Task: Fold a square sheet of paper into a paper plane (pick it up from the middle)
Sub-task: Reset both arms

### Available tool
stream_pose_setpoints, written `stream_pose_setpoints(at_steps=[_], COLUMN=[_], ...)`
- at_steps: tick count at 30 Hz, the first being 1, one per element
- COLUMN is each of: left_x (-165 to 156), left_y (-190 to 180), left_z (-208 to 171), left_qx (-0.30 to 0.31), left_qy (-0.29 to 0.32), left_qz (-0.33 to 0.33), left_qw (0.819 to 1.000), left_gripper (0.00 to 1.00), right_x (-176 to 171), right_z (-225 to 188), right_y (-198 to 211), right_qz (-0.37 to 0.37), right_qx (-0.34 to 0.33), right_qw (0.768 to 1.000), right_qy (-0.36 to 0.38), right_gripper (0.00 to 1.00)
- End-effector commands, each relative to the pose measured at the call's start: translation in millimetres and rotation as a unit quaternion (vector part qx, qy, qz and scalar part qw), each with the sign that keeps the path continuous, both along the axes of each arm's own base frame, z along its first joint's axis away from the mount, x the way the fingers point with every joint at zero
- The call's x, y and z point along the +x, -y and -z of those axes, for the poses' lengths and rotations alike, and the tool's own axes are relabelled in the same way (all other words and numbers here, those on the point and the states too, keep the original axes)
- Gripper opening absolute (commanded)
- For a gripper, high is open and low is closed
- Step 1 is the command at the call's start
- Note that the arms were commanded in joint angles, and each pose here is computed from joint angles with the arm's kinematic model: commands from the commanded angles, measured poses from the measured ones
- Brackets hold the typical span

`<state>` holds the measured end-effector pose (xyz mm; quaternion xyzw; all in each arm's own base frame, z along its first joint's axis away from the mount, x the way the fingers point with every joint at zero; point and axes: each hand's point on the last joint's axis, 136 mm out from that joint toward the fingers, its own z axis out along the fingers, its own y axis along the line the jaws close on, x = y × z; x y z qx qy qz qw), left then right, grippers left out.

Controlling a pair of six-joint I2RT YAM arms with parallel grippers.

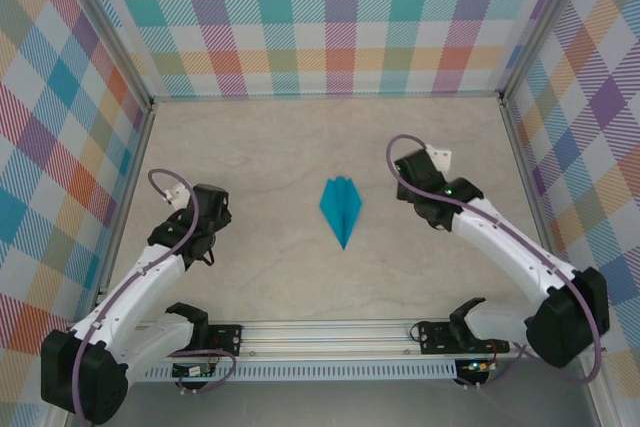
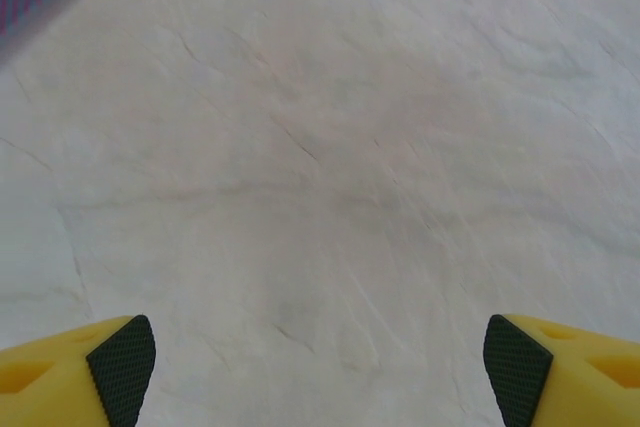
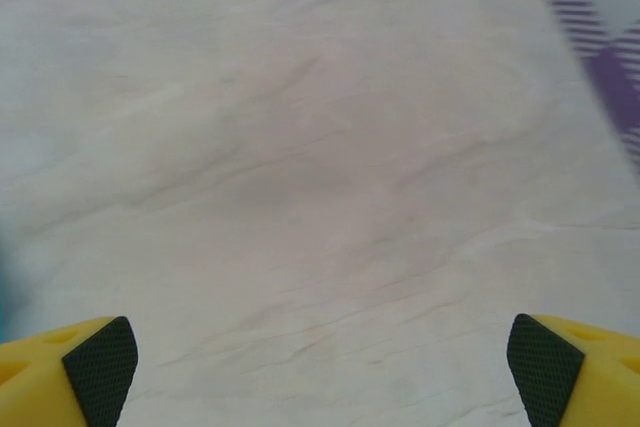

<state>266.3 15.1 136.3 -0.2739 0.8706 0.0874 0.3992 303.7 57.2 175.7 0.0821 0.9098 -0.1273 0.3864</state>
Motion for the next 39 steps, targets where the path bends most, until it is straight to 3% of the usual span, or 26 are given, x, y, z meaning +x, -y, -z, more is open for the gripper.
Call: stream_pose_setpoints(at_steps=[1, 8, 10, 14, 18, 23, 31, 39], left_x=[17, 56, 66, 84, 102, 125, 128, 128], left_y=[-27, -25, -22, -17, -13, 14, 11, 11], left_z=[0, 12, 16, 19, 20, 50, 56, 55], left_qx=[0.104, 0.13, 0.135, 0.131, 0.113, 0.093, 0.079, 0.079], left_qy=[0.018, 0.048, 0.085, 0.135, 0.169, 0.149, 0.145, 0.147], left_qz=[0.0, 0.038, 0.052, 0.074, 0.098, 0.191, 0.194, 0.194], left_qw=[0.994, 0.99, 0.986, 0.979, 0.974, 0.966, 0.967, 0.967], left_gripper=[0.9, 0.94, 0.94, 0.95, 0.95, 0.95, 1.0, 1.0], right_x=[19, 48, 61, 79, 91, 88, 93, 94], right_z=[16, 71, 78, 60, 70, 81, 85, 85], right_y=[33, 42, 47, 21, 16, 17, 40, 40], right_qz=[-0.011, -0.069, -0.068, -0.154, -0.198, -0.222, -0.159, -0.158], right_qx=[-0.065, 0.004, 0.023, 0.046, 0.063, 0.102, 0.105, 0.104], right_qw=[0.997, 0.994, 0.992, 0.972, 0.962, 0.951, 0.964, 0.964], right_qy=[0.04, 0.081, 0.104, 0.173, 0.179, 0.19, 0.188, 0.188], right_gripper=[1.0, 1.0, 1.0, 1.0, 1.0, 1.0, 1.0, 1.0])
